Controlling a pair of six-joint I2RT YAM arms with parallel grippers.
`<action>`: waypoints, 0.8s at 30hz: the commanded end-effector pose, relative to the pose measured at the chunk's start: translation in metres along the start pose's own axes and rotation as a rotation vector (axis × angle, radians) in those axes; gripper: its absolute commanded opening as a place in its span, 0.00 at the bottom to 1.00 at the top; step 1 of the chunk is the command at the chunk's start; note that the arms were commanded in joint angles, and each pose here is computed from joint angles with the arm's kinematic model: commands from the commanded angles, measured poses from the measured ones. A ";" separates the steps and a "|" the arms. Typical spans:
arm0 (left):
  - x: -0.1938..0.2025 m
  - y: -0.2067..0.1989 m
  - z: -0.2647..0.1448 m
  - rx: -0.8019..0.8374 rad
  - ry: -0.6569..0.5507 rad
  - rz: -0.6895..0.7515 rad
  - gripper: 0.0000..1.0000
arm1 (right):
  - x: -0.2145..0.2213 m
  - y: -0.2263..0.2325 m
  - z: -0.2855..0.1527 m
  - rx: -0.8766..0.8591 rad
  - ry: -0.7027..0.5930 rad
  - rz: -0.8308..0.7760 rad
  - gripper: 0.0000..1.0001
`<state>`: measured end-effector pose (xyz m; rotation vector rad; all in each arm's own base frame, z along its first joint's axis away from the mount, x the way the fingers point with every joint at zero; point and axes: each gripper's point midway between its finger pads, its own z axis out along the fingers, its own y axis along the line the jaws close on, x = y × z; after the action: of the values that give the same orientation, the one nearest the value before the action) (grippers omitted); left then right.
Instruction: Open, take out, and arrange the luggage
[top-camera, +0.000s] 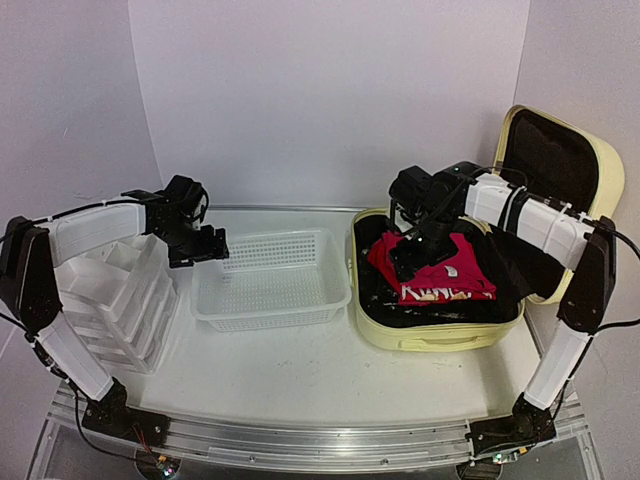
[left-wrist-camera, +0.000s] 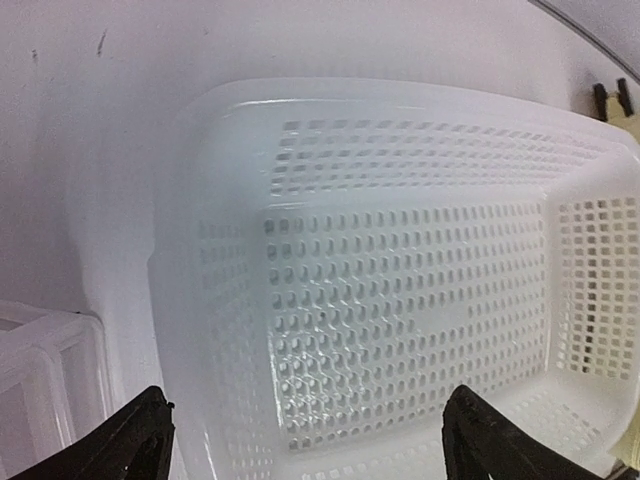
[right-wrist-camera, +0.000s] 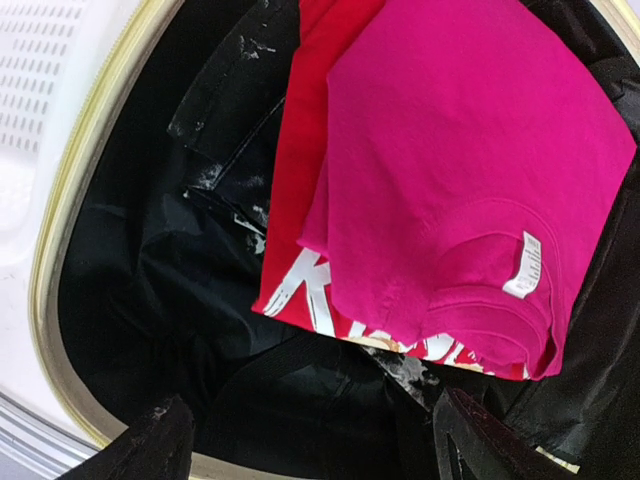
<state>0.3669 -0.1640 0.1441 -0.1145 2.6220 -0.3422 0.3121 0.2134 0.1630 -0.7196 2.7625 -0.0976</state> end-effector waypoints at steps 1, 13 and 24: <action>-0.026 0.017 0.005 -0.145 -0.085 -0.066 0.94 | -0.002 -0.001 -0.020 -0.022 -0.077 0.036 0.84; -0.042 -0.021 0.036 0.003 -0.041 0.009 0.84 | 0.003 0.001 -0.011 -0.024 -0.061 0.044 0.85; -0.068 -0.044 0.009 0.091 -0.126 0.121 0.98 | -0.005 0.001 0.002 0.003 -0.027 0.053 0.85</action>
<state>0.4184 -0.1810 0.1211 -0.0579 2.6406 -0.3180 0.3041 0.2107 0.1584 -0.6778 2.7734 -0.0643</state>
